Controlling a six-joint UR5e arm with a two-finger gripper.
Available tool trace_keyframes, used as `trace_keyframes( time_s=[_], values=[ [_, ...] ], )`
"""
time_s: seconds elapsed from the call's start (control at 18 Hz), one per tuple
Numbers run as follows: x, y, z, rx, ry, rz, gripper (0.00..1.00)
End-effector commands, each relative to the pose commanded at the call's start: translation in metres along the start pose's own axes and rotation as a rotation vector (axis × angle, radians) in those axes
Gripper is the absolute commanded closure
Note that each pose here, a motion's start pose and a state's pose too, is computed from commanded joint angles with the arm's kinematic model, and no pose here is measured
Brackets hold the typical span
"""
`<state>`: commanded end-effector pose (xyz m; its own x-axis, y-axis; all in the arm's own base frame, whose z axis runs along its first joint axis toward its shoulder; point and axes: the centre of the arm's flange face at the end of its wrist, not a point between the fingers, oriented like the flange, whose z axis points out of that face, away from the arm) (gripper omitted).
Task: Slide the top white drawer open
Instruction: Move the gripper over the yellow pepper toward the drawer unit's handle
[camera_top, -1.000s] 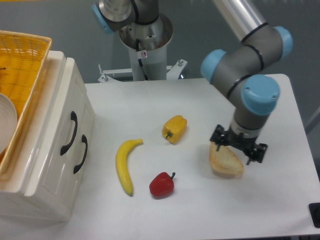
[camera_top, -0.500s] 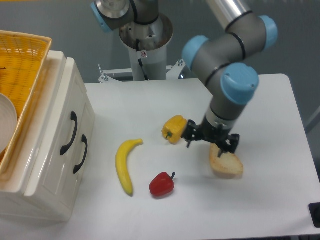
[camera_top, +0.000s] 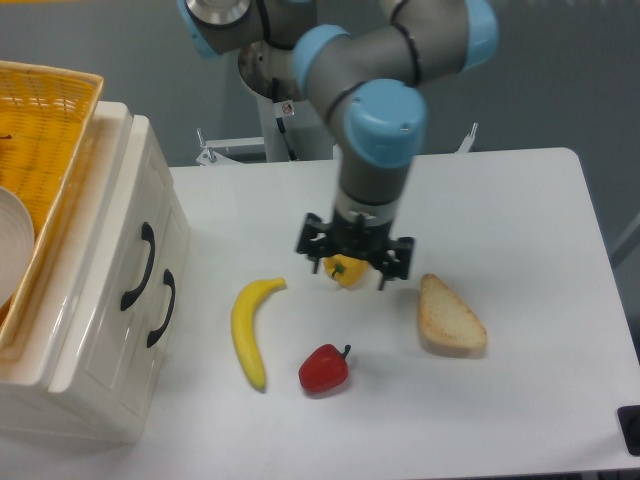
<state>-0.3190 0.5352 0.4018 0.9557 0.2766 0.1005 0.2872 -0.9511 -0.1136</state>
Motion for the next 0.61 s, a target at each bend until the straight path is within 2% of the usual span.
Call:
trace_keyframes(
  time_s=[0.22,0.61],
  values=[
    [0.023,-0.005,0.000,-0.004,0.053,-0.029,0.00],
    [0.057,-0.018,-0.011,-0.004,0.102,-0.096,0.00]
  ],
)
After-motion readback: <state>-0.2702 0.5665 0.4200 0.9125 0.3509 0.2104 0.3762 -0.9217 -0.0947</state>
